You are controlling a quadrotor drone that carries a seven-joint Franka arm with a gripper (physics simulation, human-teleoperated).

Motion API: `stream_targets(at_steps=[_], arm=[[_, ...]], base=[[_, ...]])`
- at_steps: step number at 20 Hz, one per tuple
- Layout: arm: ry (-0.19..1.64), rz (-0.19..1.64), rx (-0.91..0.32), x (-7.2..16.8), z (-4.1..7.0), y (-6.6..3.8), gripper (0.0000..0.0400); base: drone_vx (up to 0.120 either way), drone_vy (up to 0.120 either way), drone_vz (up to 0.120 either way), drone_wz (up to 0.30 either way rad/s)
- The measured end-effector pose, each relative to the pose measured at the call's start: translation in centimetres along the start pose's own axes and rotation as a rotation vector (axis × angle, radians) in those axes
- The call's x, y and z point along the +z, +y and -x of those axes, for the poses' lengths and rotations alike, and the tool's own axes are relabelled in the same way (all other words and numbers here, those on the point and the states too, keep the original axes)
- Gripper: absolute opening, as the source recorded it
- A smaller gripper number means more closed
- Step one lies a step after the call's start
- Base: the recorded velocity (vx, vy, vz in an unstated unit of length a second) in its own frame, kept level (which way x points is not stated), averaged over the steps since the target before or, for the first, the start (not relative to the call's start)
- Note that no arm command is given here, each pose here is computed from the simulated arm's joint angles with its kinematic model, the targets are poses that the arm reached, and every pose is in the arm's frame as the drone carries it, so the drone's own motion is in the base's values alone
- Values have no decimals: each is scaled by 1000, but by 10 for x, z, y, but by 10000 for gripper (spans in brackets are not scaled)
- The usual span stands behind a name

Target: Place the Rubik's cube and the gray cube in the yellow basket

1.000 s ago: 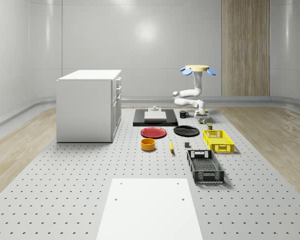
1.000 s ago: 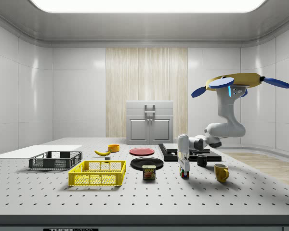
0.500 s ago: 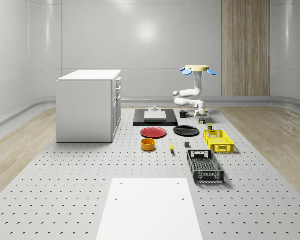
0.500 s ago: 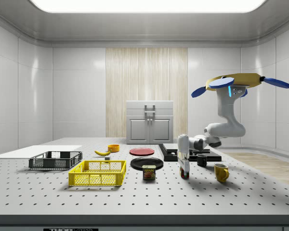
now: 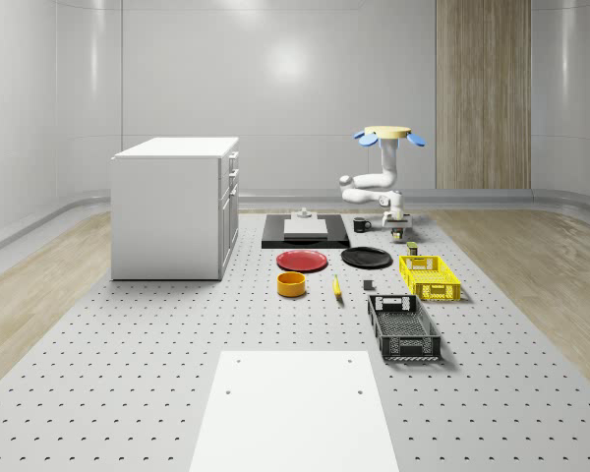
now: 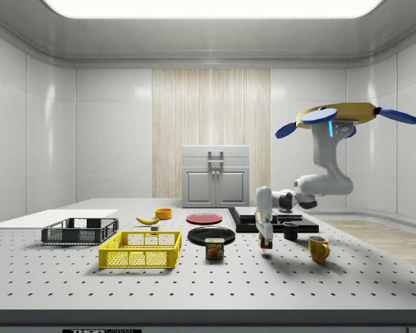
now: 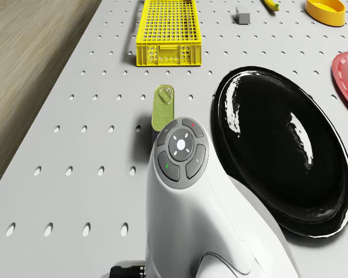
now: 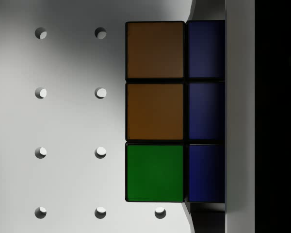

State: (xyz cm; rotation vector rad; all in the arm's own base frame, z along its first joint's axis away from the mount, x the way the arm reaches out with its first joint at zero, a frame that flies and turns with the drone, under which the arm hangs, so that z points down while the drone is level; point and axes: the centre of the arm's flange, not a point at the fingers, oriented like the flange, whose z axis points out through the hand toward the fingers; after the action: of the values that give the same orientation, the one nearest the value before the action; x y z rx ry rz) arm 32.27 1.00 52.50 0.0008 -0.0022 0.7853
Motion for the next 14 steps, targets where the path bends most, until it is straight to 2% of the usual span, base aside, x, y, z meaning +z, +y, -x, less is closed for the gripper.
stream_targets(at_steps=[8, 11, 14], arm=[[0, 0, 0, -16, 0, 0, 325], [0, 0, 0, -18, 0, 0, 325], [0, 0, 0, -19, 0, 0, 325]], base=[[0, 0, 120, 0], [120, 0, 120, 0], [120, 0, 13, 0]])
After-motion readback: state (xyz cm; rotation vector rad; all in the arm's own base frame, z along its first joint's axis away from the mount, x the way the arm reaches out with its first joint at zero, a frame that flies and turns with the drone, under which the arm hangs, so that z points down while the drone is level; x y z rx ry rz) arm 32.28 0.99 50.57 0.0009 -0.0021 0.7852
